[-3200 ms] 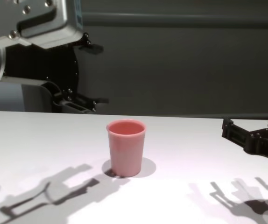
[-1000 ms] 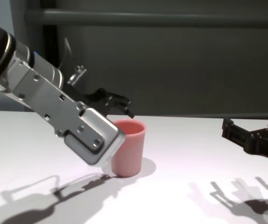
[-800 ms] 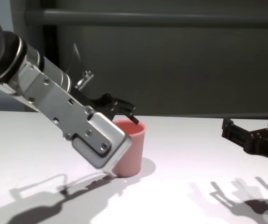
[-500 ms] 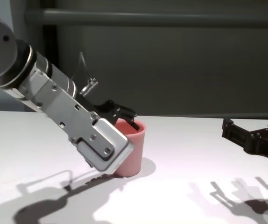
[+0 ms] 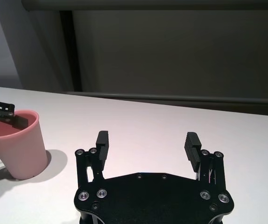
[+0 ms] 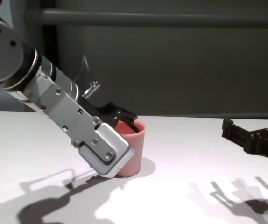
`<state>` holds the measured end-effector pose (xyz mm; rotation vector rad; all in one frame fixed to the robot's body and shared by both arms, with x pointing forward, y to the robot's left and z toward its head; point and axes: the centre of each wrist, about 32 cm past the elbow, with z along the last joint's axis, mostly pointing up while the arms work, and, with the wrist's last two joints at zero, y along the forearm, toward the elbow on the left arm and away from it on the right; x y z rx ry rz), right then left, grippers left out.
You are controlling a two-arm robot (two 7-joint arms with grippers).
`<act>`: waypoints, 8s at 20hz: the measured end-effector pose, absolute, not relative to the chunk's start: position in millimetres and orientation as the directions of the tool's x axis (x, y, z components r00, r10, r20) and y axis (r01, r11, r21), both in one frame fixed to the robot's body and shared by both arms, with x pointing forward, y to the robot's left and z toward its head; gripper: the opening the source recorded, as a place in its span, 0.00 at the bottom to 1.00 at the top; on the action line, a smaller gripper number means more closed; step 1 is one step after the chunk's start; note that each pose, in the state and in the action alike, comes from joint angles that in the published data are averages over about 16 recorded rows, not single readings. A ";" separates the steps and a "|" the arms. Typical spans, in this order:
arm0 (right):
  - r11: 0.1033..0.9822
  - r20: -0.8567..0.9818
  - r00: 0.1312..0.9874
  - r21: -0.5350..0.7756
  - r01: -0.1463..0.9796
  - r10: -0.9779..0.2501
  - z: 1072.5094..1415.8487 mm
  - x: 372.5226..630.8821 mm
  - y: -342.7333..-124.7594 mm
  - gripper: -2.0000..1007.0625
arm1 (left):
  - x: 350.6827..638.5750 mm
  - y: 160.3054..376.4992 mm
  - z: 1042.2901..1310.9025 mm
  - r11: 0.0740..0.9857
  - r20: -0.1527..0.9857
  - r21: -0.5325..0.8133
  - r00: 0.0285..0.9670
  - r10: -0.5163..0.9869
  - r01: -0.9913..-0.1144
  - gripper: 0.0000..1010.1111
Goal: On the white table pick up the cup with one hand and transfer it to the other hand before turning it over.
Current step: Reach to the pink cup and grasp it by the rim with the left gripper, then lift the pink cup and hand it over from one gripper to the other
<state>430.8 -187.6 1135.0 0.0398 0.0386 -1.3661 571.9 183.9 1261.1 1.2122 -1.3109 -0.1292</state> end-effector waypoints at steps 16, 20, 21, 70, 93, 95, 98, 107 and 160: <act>0.203 -0.051 0.203 0.006 0.979 -0.978 1135.0 430.8 -187.6 0.99 | 567.5 187.0 1256.6 0.445 0.651 0.737 0.354 -0.672 -0.509 0.48; 0.203 -0.051 0.203 0.006 0.979 -0.978 1135.0 430.8 -187.6 0.99 | 567.2 187.6 1255.7 0.451 0.653 0.737 0.356 -0.669 -0.503 0.34; 0.203 -0.051 0.203 0.006 0.979 -0.978 1135.0 430.8 -187.6 0.99 | 567.2 187.8 1255.5 0.453 0.653 0.737 0.357 -0.668 -0.502 0.31; 0.203 -0.051 0.203 0.006 0.979 -0.978 1135.0 430.8 -187.6 0.99 | 574.7 243.1 1272.8 0.878 0.649 0.176 0.723 0.237 -0.445 0.04; 0.203 -0.051 0.203 0.006 0.979 -0.978 1135.0 430.8 -187.6 0.99 | 578.6 239.9 1251.8 0.916 0.429 0.086 0.844 0.321 -0.392 0.04; 0.203 -0.051 0.203 0.006 0.979 -0.978 1135.0 430.8 -187.6 0.99 | 578.4 240.8 1252.2 0.917 0.416 0.082 0.850 0.325 -0.391 0.04; 0.203 -0.051 0.203 0.006 0.979 -0.978 1135.0 430.8 -187.6 0.99 | 577.9 242.0 1252.7 0.917 0.402 0.080 0.855 0.329 -0.390 0.04; 0.203 -0.051 0.203 0.006 0.979 -0.978 1135.0 430.8 -187.6 0.99 | 576.6 242.9 1253.5 0.917 0.398 0.090 0.858 0.326 -0.390 0.04; 0.475 -0.716 0.549 0.337 0.813 -0.432 1151.0 454.9 -200.8 0.99 | 576.8 242.7 1254.5 0.919 0.409 0.090 0.855 0.318 -0.385 0.04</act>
